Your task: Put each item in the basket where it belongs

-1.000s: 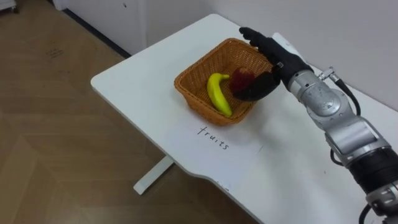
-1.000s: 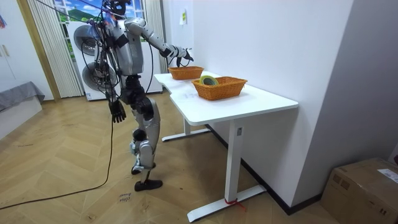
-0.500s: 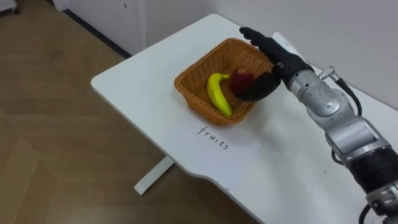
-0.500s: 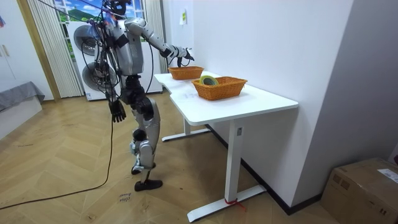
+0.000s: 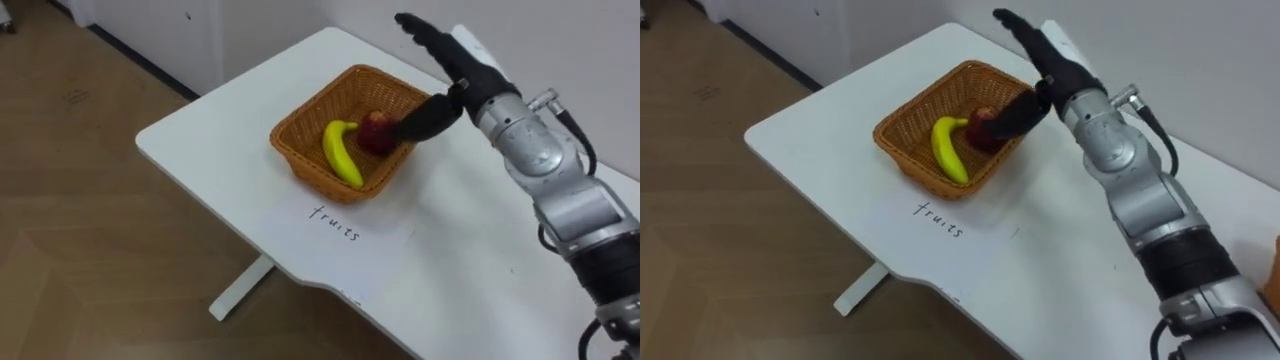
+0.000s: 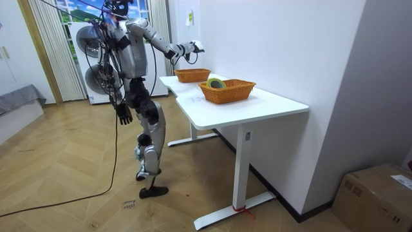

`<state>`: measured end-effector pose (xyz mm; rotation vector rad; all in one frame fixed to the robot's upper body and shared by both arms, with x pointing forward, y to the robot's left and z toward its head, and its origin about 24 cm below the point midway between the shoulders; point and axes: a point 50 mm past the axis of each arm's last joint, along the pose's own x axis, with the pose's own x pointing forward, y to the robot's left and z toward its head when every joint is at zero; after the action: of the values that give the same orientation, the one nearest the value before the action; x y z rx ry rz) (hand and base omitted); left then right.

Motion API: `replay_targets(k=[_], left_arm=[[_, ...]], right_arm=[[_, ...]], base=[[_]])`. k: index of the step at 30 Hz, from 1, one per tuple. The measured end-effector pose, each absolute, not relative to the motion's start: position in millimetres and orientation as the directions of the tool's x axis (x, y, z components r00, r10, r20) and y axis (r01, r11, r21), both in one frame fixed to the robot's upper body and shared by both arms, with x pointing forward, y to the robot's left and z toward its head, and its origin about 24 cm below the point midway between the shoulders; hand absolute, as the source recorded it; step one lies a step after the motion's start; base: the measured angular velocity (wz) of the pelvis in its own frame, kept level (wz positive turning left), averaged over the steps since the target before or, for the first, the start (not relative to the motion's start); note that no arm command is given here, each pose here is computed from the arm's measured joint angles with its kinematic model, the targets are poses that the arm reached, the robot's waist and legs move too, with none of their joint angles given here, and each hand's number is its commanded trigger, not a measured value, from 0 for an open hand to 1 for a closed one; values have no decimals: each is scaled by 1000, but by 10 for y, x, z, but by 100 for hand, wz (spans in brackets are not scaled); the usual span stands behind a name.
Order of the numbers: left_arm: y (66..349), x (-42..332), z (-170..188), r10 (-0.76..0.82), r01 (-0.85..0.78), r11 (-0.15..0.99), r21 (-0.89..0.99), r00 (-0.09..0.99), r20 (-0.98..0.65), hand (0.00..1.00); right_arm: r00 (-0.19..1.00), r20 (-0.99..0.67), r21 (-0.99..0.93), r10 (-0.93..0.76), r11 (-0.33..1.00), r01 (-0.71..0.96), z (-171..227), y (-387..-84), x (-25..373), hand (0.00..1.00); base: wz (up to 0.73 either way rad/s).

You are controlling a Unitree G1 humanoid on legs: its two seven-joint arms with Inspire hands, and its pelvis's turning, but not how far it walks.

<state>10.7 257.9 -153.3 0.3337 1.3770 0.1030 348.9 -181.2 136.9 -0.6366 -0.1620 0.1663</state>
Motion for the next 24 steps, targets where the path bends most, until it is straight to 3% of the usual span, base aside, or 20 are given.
replay_targets(k=[14,24], left_arm=[[2616,237,-1519,294,98,941,324,241,-925,0],[2662,353,-1491,337,62,927,369,291,-895,0]], right_arm=[[954,283,-457,104,889,39,1762,-2147,3389,0],[917,393,-288,-72,937,197,1985,-2568,3220,0]], base=[[-20],[-22]])
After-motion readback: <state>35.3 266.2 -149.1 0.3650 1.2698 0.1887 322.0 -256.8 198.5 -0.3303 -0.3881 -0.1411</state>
